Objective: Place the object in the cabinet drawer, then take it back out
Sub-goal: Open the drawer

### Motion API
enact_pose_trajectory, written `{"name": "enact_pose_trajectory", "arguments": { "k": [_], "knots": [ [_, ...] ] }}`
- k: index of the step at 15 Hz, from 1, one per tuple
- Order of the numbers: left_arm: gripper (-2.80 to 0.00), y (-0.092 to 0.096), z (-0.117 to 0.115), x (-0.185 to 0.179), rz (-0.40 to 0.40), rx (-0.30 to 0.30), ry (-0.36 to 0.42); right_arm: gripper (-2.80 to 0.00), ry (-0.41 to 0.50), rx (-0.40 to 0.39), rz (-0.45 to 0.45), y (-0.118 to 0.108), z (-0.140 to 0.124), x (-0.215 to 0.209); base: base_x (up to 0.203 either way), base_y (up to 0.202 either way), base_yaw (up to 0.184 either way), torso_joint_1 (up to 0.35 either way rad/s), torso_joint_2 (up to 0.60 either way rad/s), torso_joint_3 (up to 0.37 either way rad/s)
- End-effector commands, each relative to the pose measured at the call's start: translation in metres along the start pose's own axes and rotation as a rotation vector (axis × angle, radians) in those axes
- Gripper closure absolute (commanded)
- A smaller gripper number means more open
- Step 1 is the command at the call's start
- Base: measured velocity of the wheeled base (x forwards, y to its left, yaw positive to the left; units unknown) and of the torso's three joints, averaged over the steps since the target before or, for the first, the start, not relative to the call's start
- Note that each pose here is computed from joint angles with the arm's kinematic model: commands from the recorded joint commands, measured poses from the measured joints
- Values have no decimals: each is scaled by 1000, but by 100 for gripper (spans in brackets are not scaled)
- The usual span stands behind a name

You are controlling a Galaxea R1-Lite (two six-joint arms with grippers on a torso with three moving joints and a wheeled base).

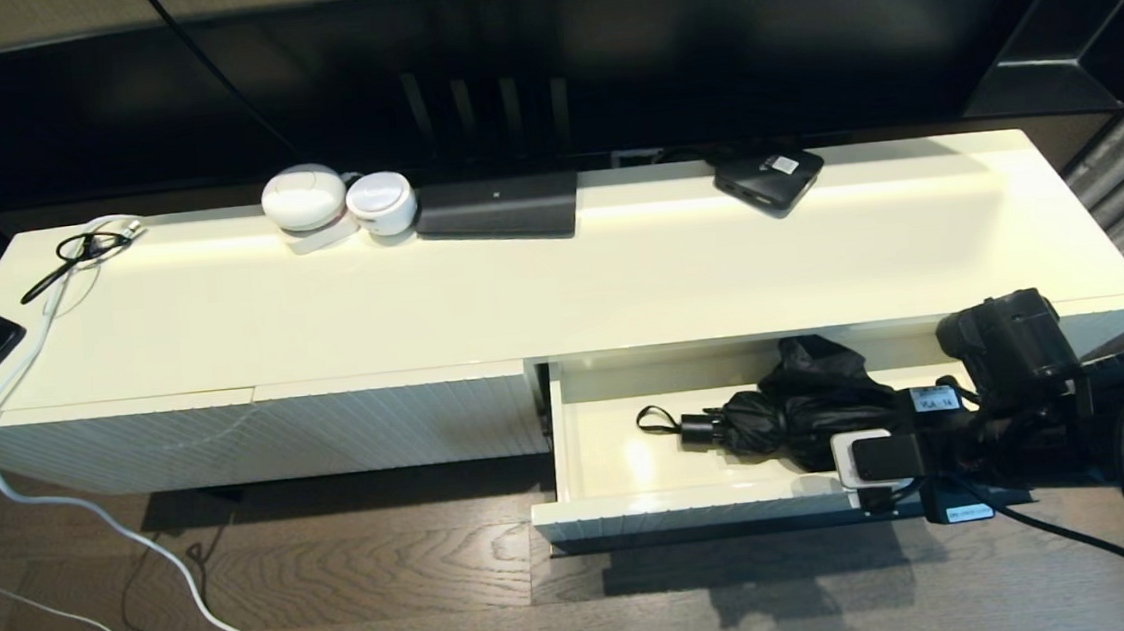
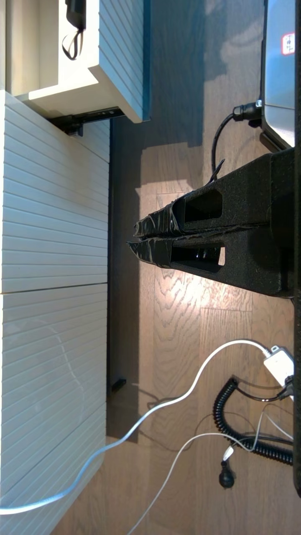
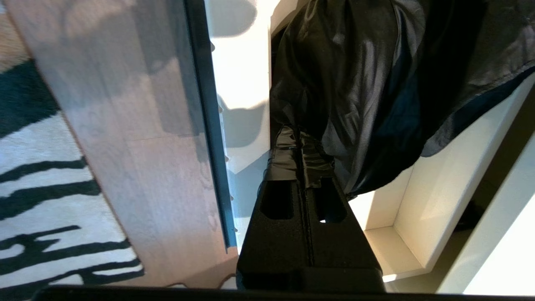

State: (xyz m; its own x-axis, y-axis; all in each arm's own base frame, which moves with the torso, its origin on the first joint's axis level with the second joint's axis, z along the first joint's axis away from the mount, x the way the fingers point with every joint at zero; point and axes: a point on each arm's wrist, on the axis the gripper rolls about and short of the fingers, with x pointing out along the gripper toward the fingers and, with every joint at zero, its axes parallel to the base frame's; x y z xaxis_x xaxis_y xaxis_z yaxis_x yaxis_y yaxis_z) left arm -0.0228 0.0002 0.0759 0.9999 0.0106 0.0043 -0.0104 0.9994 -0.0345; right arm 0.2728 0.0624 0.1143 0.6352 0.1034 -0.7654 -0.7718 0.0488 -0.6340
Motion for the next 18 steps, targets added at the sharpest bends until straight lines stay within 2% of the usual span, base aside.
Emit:
{"name": "enact_pose_trajectory", "arguments": {
  "k": [1,4,9,15,18],
  "knots": [
    [0,0,0,0,0,-1,1,0,-3,-9,19,6,1,-1,0,0,0,0,0,0],
    [0,0,0,0,0,-1,1,0,-3,-12,24,11,1,-5,0,0,0,0,0,0],
    [0,0,0,0,0,-1,1,0,4,-13,66,33,-5,-15,0,0,0,0,0,0],
    [0,0,0,0,0,-1,1,0,-4,9,48,33,-2,-21,0,0,0,0,0,0],
    [0,0,0,0,0,-1,1,0,-16,8,-25,25,-2,-38,0,0,0,0,0,0]
  ]
}}
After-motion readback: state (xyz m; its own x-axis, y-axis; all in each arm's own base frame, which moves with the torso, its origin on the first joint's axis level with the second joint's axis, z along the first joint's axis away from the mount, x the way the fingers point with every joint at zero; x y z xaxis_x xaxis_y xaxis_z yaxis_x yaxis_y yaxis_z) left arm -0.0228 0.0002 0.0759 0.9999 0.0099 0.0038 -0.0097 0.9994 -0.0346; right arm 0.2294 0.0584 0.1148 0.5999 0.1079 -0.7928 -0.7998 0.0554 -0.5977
